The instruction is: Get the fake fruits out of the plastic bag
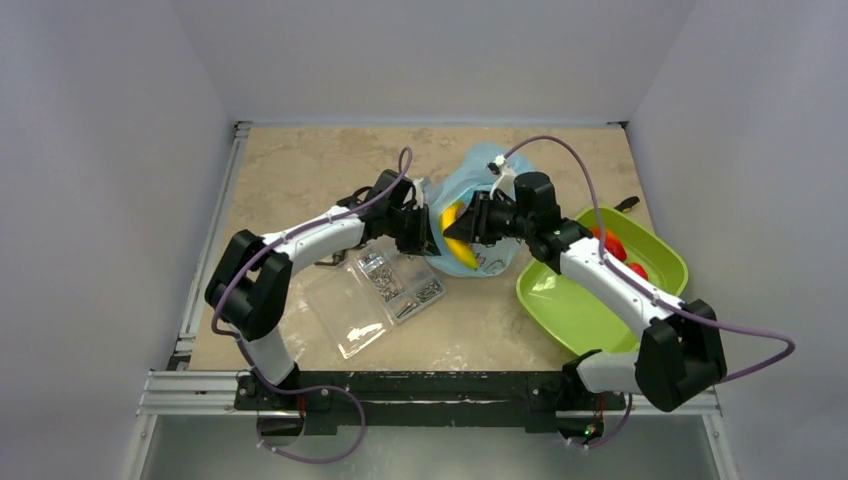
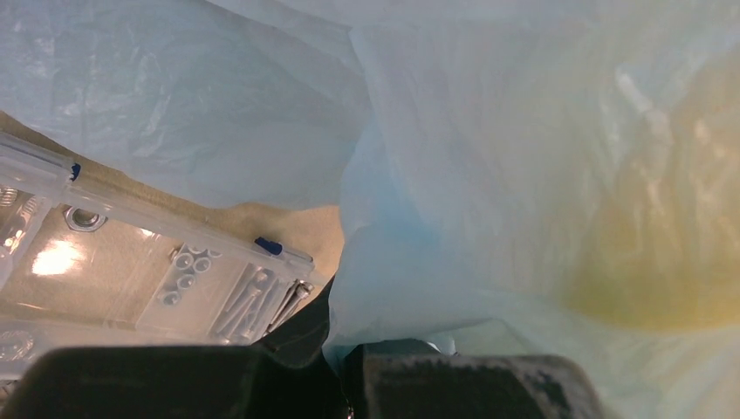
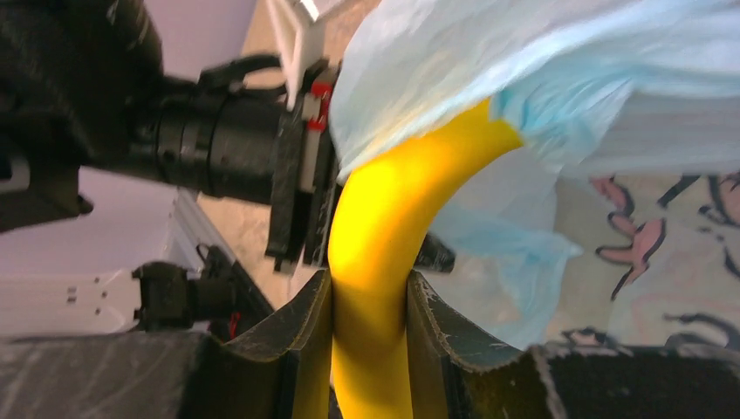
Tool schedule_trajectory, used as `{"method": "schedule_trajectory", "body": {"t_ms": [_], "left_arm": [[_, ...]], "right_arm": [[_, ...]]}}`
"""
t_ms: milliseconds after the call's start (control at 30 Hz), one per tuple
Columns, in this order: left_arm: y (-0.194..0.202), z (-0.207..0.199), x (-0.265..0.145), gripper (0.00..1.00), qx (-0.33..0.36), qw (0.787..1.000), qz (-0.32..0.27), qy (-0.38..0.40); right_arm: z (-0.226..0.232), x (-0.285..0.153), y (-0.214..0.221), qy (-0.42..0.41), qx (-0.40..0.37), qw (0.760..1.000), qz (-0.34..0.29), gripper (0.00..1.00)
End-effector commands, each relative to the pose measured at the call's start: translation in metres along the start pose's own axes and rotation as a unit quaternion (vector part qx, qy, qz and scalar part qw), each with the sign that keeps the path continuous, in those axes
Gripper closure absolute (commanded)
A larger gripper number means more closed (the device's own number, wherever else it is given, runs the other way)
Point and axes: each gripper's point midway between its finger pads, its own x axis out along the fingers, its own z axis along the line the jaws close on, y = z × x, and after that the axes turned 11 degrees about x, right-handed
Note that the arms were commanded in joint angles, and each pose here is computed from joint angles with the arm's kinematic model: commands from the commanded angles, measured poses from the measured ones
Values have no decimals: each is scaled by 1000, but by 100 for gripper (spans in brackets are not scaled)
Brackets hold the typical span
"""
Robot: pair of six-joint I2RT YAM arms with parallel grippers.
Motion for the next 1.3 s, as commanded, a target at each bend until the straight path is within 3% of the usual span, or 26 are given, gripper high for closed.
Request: {"method": "schedule_trajectory", "body": {"t_ms": [0,233,300,400,500,600,733,1067,1267], "left_arm": [[-12,-10,-7,100,19,1000,-15,6],[-15,-9,-10,100,15,1000,-23,6],[-15,-11,-10,100,13,1000,-21,11],[-14,-11,-10,100,12,1000,-20,11],[-13,-11,-9,100,12,1000,-19,11],[-13,-13,-9,100,10,1000,-16,17],[-13,-17,-11,100,11,999,-17,25],[-15,-17,-14,100,18,999,-19,22],[-17,-17,-15,100,20,999,-22,17]], "right_arm": [[21,-33,27,-24,-17,997,69,100],[-8,-70,52,63,-30,994,83,100],[-7,-86,46,79,-32,995,45,100],[-14,-117,16,142,-36,987,-65,100],[-40,-163,-20,256,-17,946,-198,100],[-72,-192,-31,353,15,898,-261,100],[-114,-179,-24,423,26,872,-245,100],[-187,-143,-6,484,104,846,-196,100],[-209,-127,15,469,135,854,-178,100]]}}
